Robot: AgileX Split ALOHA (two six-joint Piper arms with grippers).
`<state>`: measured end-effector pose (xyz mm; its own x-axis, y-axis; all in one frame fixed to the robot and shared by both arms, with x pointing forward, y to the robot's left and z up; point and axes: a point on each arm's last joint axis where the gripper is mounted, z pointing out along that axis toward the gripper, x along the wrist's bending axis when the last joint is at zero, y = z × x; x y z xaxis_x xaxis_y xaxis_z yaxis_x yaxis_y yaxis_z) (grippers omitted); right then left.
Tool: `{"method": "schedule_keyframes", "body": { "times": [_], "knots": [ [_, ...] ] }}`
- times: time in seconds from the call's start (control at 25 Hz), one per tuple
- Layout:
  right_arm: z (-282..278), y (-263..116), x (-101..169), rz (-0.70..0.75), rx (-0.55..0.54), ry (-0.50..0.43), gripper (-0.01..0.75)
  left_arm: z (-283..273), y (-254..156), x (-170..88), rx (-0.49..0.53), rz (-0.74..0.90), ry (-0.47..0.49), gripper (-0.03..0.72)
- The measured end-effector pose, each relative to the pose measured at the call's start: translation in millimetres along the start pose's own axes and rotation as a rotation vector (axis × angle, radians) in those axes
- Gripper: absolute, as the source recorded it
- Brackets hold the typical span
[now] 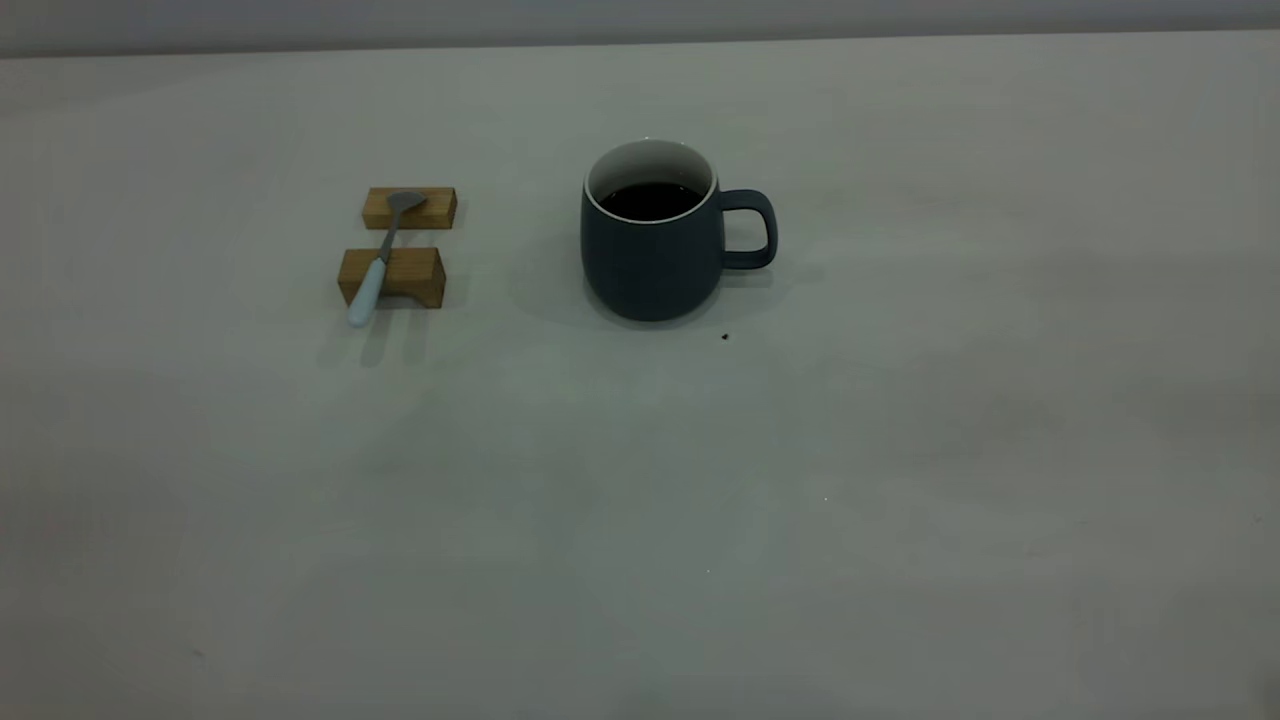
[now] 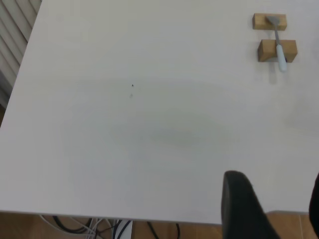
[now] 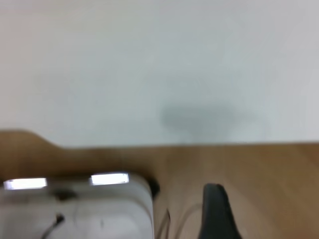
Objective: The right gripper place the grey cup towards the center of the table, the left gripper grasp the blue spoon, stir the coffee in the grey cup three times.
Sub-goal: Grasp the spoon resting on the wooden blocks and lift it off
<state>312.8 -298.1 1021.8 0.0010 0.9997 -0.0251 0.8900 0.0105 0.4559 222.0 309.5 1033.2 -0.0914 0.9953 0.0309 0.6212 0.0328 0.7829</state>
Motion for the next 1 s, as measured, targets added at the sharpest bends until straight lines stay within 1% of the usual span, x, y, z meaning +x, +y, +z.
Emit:
{"method": "schedule_keyframes", "body": {
  "times": [0.2,0.48,0.56,1.0],
  "knots": [
    [-26,-23,-3,0.014,-0.227,0.013,0.527,0,0,0,0.0,0.0,0.0,0.403],
    [-48,-56,-6,0.03,-0.488,0.028,0.527,0,0,0,0.0,0.0,0.0,0.403],
    [-49,-59,-6,0.031,-0.506,0.029,0.527,0,0,0,0.0,0.0,0.0,0.403],
    [-50,-60,-6,0.032,-0.508,0.029,0.527,0,0,0,0.0,0.0,0.0,0.403]
  ]
}}
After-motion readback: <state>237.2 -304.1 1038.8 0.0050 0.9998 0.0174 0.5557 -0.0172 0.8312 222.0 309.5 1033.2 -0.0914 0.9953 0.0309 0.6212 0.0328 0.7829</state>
